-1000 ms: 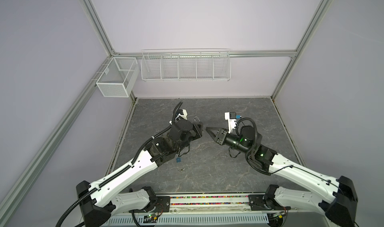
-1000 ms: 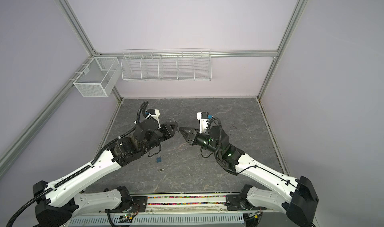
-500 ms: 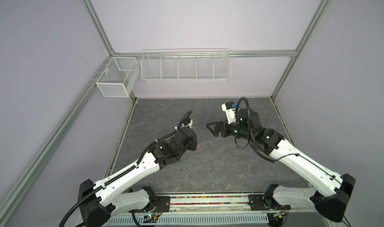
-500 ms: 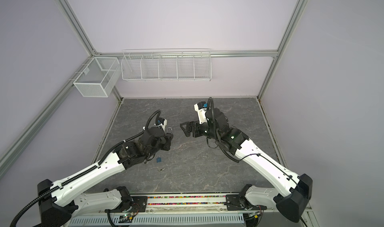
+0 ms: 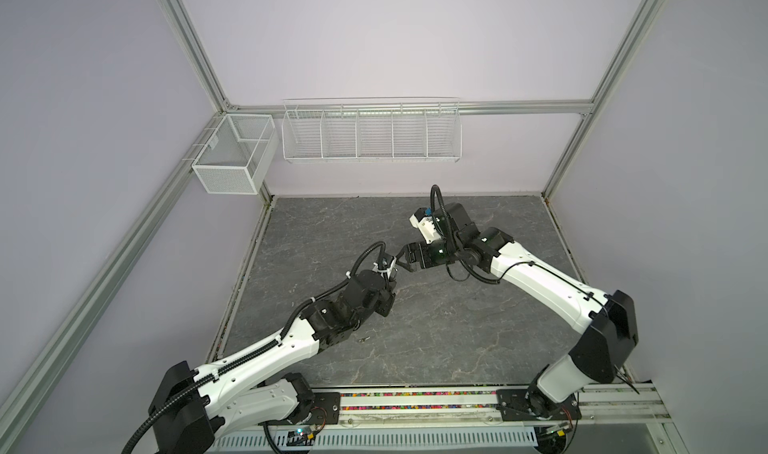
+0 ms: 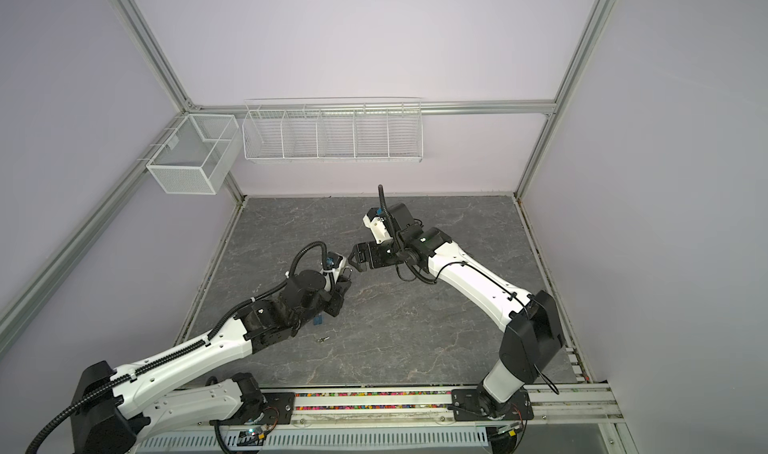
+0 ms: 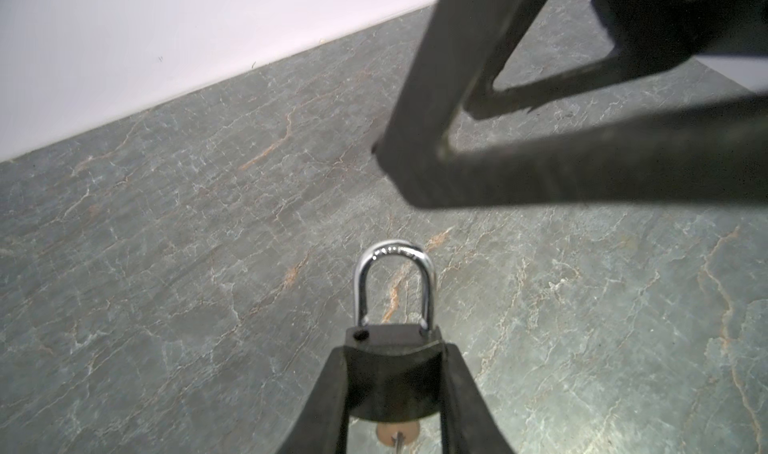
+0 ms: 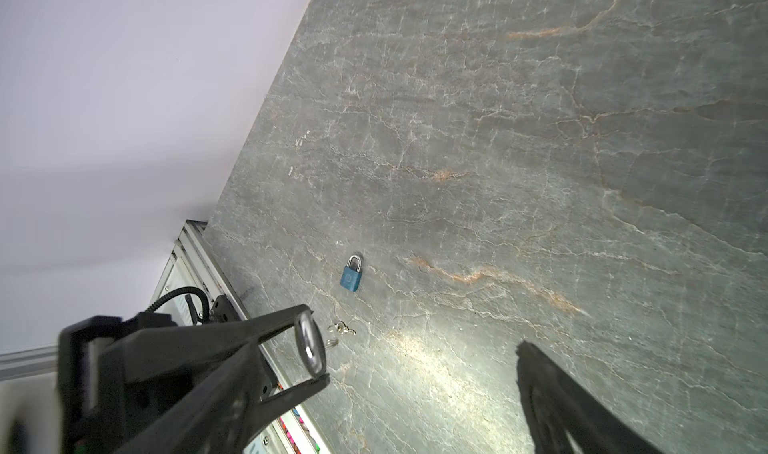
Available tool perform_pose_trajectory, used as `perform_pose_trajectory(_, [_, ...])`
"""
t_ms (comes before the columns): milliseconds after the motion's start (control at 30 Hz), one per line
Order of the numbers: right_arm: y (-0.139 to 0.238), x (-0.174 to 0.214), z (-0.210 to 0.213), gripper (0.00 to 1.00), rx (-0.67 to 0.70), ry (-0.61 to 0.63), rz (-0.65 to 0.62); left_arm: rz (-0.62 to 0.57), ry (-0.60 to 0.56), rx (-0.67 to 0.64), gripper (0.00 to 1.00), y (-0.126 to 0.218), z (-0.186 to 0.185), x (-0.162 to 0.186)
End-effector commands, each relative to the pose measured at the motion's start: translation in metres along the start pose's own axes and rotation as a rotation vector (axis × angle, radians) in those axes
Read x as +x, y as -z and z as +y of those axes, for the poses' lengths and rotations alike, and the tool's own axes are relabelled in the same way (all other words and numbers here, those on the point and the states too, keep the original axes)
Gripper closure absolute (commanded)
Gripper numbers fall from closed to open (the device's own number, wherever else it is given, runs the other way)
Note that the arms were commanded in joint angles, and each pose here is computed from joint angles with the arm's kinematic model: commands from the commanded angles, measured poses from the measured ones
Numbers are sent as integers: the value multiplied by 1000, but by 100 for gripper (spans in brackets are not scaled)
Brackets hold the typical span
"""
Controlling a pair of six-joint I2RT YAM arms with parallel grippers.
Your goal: Unlock with the key
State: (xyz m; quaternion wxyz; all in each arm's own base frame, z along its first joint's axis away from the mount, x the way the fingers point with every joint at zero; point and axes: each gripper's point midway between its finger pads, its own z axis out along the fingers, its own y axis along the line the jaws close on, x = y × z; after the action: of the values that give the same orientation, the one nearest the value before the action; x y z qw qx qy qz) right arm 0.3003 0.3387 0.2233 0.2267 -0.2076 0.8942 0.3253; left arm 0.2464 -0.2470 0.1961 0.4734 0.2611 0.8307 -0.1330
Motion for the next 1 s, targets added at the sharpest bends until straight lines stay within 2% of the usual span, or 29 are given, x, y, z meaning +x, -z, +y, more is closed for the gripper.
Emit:
perform_pose_trajectory(0, [-4,-1,9,4,-12,35,18,-66,-21,3,100,2,0,-14])
perform_pose_trajectory(167, [-18,-1,-4,5,57,49,64,-70,-27,-6,100,1,2,-14])
perform_pose_trajectory(467, [-16,1,-26,6,176,64,90,-87,-8,-26,100,1,6,-9])
perform_pose_trajectory(767, [-20,10,-26,6,134,102,145,-96,3,-38,100,3,9,-11])
perform_pose_trajectory(867, [-16,11,-34,6,177,118,148,-101,7,-51,100,2,11,-13])
perform_pose_trajectory(967, [-11,12,-32,7,163,126,148,-107,17,-75,100,1,14,-15])
